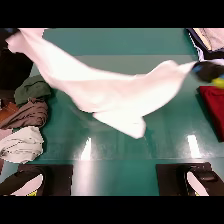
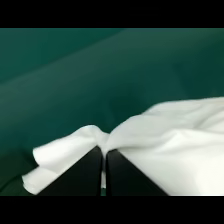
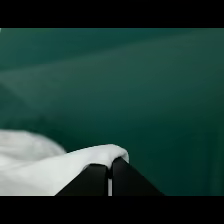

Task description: Fold the shirts.

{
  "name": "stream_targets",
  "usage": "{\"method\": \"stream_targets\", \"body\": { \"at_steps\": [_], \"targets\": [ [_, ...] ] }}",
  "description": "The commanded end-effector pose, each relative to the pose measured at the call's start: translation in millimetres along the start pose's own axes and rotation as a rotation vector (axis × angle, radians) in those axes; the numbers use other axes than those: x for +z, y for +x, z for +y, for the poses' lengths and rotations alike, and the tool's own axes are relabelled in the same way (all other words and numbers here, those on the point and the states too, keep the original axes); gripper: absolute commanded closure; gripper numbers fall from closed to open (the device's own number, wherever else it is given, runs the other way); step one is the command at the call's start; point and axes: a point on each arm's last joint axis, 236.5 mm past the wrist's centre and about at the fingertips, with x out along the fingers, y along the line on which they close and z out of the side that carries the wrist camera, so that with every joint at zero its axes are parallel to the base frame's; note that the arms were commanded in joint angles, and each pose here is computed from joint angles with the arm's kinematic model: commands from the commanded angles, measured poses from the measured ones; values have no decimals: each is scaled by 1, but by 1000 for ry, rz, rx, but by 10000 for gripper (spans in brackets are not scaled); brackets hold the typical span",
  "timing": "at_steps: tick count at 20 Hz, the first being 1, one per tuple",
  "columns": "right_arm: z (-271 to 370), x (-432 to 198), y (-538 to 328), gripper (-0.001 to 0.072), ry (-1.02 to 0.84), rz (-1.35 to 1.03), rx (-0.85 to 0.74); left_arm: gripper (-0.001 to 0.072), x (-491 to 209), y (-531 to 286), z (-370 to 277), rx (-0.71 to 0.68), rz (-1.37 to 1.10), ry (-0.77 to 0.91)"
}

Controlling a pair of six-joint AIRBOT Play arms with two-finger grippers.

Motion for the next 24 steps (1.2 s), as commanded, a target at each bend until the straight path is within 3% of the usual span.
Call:
{"method": "stream_targets", "body": {
  "at_steps": [1, 6, 12, 19, 24],
  "targets": [
    [24, 87, -101, 694, -143, -295, -65, 684, 62, -63, -43, -107, -232, 25],
    [62, 146, -173, 694, -280, -456, -111, 684, 98, -143, -100, -256, -477, 39],
    [73, 183, -170, 695, -366, -379, -123, 685, 87, -172, -114, -256, -486, 75],
    [0, 134, -16, 695, -220, -3, -92, 684, -42, 33, -50, -243, 73, -180],
    [-61, 97, 116, 694, -242, 109, -218, 684, -148, 183, -13, -229, 337, -368]
  ]
}}
